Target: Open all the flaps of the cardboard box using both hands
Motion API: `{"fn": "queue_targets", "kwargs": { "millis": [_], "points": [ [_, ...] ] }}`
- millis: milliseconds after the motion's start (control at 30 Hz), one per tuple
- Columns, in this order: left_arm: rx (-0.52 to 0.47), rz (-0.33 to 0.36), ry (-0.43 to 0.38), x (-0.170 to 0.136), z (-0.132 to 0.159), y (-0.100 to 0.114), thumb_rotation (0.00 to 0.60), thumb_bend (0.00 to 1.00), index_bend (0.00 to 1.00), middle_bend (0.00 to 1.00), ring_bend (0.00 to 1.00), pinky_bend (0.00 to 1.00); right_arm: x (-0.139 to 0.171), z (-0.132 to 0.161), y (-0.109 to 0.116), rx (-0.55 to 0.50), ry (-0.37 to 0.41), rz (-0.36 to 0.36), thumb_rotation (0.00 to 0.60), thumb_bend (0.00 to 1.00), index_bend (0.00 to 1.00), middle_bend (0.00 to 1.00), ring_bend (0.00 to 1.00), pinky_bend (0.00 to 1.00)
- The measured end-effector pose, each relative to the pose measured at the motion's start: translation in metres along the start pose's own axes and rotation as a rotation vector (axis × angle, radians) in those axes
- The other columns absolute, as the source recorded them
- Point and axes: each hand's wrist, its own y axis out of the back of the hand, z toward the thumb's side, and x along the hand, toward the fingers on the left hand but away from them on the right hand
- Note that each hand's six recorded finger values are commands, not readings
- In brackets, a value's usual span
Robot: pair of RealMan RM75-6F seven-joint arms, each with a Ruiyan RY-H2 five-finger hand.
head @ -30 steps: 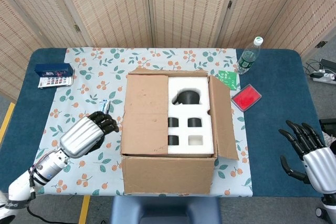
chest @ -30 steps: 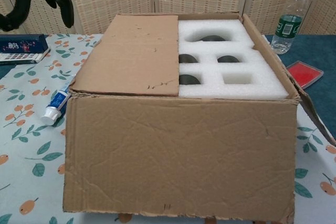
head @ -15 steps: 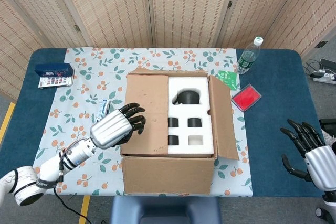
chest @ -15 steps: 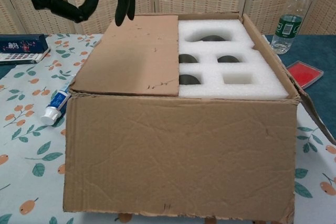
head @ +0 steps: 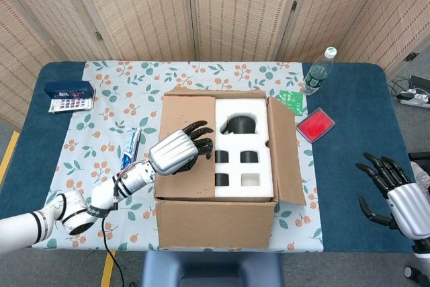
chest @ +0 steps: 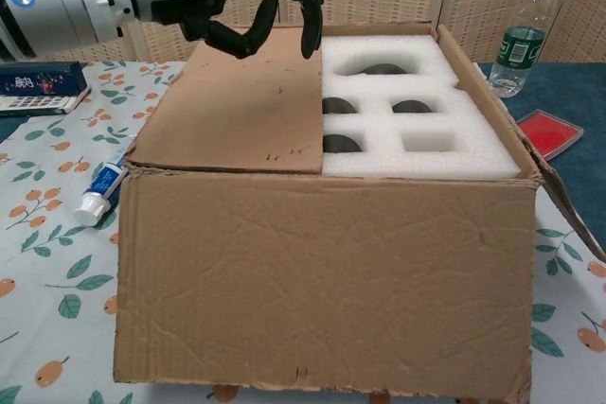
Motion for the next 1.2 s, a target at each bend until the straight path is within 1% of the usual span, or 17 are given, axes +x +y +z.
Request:
{"fn": "queue_targets", "kwargs": {
  "millis": [167,367,633,800,933,1200],
  "points": [
    [-0.008,0.011,-0.018,0.019,0.005,-0.004,0.6,1.0,0.46,0.38,0.15,0.11,0.002,-0.003,0.002,-0.002,-0.01,-0.007,0.416,0.56,0.14,0.08,0.11,0.08],
    [-0.007,0.0,-0.033,0.035,0.013,-0.014,0.6,1.0,0.46,0.38,0.15,0.1,0.005,-0.006,0.003,-0.004,-0.017,-0.009,0.417,0.56,0.14,0.08,0.11,0.07],
    [0.025,-0.025,-0.032,0.053,0.018,-0.028,0.6,1.0,0.45,0.37,0.14,0.09,0.009,-0.011,0.007,-0.015,-0.03,-0.008,0.415,0.56,0.14,0.08,0.11,0.07],
    [0.07,-0.029,-0.033,0.056,0.017,-0.032,0.6,1.0,0.46,0.37,0.14,0.08,0.013,-0.012,0.009,-0.031,-0.028,-0.006,0.416,0.56,0.14,0.08,0.11,0.07],
    [0.129,-0.037,-0.028,0.056,0.014,-0.037,0.6,1.0,0.47,0.37,0.14,0.08,0.015,-0.013,0.01,-0.045,-0.025,0.002,0.416,0.56,0.14,0.08,0.11,0.07],
    [0.193,-0.048,-0.014,0.054,0.009,-0.041,0.6,1.0,0.48,0.37,0.14,0.08,0.015,-0.012,0.008,-0.057,-0.011,0.019,0.416,0.56,0.14,0.08,0.11,0.07]
  ]
}}
